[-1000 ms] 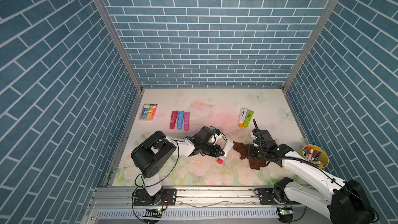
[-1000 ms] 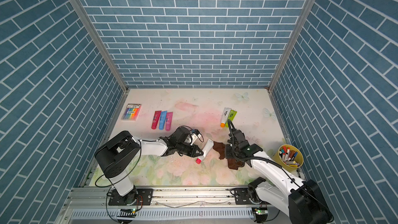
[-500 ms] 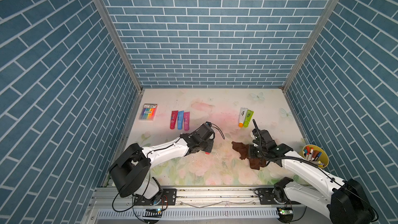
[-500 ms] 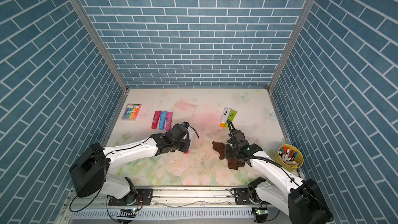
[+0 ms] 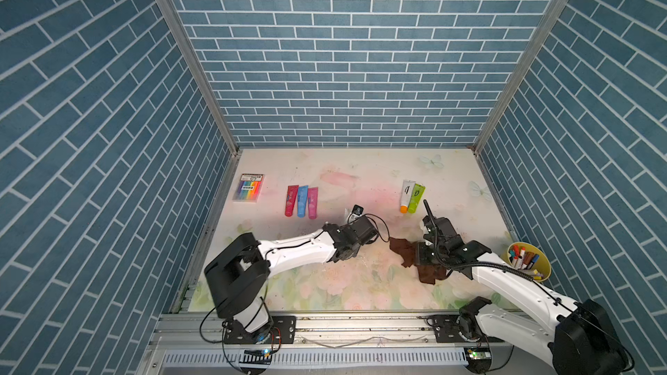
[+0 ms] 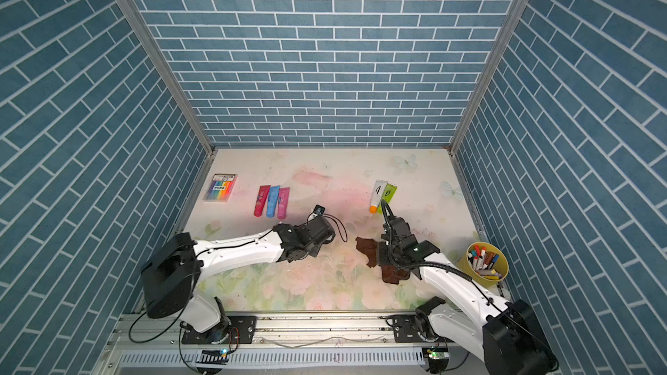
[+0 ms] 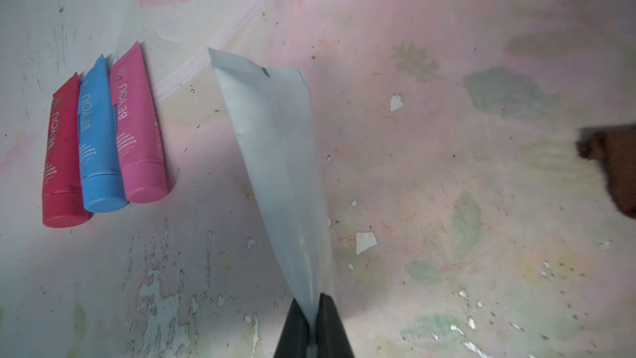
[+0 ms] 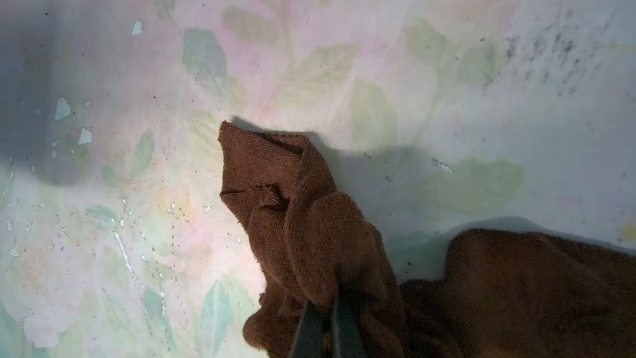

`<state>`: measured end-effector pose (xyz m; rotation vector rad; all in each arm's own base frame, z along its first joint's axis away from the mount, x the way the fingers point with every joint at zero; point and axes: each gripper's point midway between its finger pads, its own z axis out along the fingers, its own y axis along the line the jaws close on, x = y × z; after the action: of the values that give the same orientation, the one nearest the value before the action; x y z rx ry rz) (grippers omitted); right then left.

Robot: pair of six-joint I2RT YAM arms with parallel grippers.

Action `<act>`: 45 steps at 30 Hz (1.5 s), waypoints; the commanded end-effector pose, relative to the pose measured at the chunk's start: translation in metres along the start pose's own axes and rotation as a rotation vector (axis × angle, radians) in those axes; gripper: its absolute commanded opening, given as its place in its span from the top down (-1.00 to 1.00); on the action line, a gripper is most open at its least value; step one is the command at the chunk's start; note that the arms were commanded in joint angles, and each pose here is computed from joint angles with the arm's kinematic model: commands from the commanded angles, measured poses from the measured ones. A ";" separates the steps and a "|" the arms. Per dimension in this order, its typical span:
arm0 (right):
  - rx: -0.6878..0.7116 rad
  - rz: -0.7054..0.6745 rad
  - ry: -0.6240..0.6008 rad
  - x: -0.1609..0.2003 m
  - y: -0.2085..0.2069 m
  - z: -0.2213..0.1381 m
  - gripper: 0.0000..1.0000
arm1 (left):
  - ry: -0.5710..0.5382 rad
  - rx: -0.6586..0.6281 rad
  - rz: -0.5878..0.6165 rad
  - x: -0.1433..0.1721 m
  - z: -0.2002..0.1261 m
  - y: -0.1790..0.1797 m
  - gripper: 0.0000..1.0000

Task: Wipe the surface of the toothpaste tube
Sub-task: Adjust the toothpaste at the center of the board.

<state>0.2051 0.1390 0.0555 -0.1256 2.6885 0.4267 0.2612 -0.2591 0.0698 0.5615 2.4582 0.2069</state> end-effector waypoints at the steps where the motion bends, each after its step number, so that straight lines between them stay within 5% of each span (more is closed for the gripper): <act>1: 0.009 -0.020 0.001 0.001 -0.002 0.002 1.00 | 0.033 -0.146 0.096 0.005 0.001 0.009 1.00; 10: 0.011 -0.022 0.003 0.001 -0.002 0.002 1.00 | 0.086 -0.301 0.248 0.009 0.009 -0.006 1.00; 19: 0.009 -0.022 0.002 0.000 -0.002 0.002 1.00 | 0.119 -0.270 0.332 0.024 0.027 -0.053 0.80; 22: 0.010 -0.022 0.001 0.000 -0.002 0.002 1.00 | 0.099 -0.177 0.312 0.024 0.025 -0.072 0.40; 28: 0.009 -0.021 0.002 0.001 -0.002 0.002 1.00 | 0.014 0.096 0.199 0.006 -0.003 -0.102 0.25; 36: 0.005 -0.021 0.000 0.001 -0.002 0.001 1.00 | -0.137 0.173 0.007 -0.026 -0.048 -0.060 -0.01; 45: 0.002 -0.022 0.001 0.001 -0.001 0.001 1.00 | -0.129 0.456 -0.157 0.008 -0.043 -0.041 -0.41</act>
<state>0.2050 0.1389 0.0545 -0.1261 2.6925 0.4243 0.2282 -0.2792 0.0978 0.5203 2.3955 -0.2657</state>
